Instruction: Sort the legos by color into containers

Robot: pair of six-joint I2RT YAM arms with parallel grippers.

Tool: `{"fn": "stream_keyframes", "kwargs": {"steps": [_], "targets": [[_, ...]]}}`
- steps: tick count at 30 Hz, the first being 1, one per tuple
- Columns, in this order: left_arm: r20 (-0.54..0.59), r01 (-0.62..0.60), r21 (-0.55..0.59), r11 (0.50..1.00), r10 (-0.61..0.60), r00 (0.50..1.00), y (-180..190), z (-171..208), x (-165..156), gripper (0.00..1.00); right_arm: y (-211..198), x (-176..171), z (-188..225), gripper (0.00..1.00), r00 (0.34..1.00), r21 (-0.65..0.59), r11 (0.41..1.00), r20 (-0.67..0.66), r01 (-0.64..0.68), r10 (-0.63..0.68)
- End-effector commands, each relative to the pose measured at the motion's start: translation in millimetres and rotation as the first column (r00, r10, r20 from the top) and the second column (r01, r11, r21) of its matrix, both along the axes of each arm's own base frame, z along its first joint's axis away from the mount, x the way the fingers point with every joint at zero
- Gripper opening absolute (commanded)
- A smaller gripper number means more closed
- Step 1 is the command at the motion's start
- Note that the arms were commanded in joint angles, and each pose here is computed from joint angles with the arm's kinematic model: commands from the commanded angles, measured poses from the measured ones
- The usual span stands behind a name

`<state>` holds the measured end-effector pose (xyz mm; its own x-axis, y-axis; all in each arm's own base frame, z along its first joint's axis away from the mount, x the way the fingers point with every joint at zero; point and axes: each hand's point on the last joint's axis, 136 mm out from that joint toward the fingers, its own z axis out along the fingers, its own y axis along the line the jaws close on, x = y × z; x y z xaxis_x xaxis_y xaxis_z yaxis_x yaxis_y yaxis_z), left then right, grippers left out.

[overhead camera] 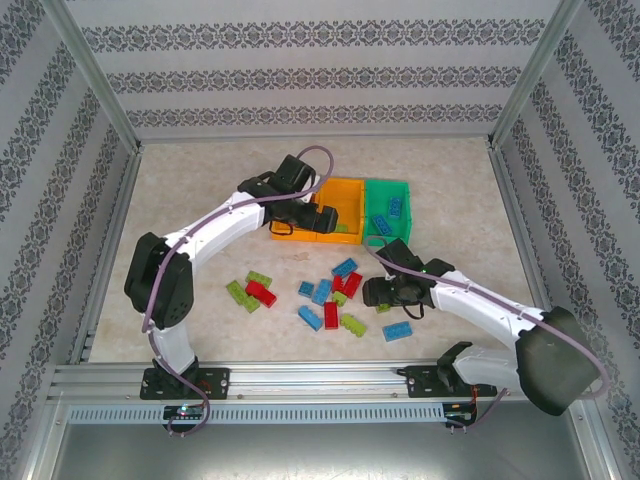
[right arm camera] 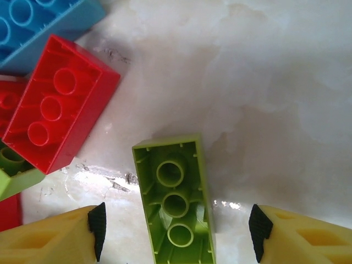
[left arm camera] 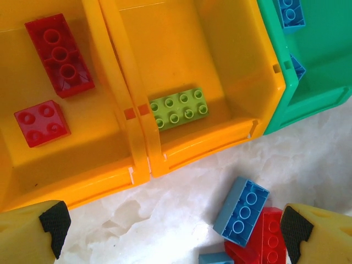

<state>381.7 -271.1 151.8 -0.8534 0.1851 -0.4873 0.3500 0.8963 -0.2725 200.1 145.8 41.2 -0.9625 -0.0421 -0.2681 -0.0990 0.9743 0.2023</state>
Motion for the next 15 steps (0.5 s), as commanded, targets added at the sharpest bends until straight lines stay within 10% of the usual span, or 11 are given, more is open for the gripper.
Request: {"fn": "stream_keyframes", "kwargs": {"steps": [1, 15], "targets": [[0.037, -0.026, -0.016, 1.000, 0.026, 0.999, 1.7, 11.8, -2.3, 1.00, -0.9, -3.5, -11.3, 0.69, 0.999, -0.038, 0.999, -0.037, -0.012, 0.011], [0.113, -0.203, 0.036, 0.979, 0.198, 0.974, 56.7, 17.5, -17.5, 0.99, 7.0, 25.1, 20.2, 0.29, 0.996, -0.061, 0.998, 0.086, 0.023, -0.018]]}}
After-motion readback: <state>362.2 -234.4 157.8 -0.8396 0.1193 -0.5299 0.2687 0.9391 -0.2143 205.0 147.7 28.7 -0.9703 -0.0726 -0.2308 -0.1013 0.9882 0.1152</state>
